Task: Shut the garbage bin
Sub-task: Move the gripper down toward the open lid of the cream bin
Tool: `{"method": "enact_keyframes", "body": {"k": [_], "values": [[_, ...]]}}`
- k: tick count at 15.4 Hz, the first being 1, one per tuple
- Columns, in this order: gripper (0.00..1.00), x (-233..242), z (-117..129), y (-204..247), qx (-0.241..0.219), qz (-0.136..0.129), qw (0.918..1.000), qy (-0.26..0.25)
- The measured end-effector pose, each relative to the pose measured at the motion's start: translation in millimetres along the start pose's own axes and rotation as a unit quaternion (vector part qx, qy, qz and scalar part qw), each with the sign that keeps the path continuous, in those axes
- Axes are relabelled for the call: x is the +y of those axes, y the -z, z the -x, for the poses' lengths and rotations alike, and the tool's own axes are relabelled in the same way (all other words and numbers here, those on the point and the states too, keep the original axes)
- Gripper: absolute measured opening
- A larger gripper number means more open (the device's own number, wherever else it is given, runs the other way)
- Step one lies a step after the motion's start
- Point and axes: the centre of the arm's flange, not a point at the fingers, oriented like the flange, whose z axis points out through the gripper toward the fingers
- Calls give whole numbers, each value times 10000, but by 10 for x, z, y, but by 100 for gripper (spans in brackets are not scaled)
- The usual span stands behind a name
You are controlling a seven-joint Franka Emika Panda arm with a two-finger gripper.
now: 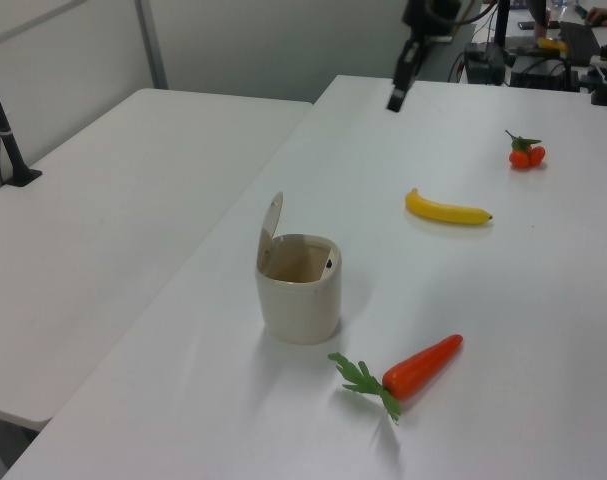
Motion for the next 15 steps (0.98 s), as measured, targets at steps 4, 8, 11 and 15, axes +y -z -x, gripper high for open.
{"method": "enact_keyframes", "body": {"k": [4, 8, 11, 15], "values": [[1, -380, -194, -247, 739, -194, 9970, 74], [1, -660, -301, -537, 1241, -396, 9913, 174], [1, -762, -399, -743, 1593, -526, 9858, 117], [1, -880, -505, -980, 1780, -638, 9819, 82]]}}
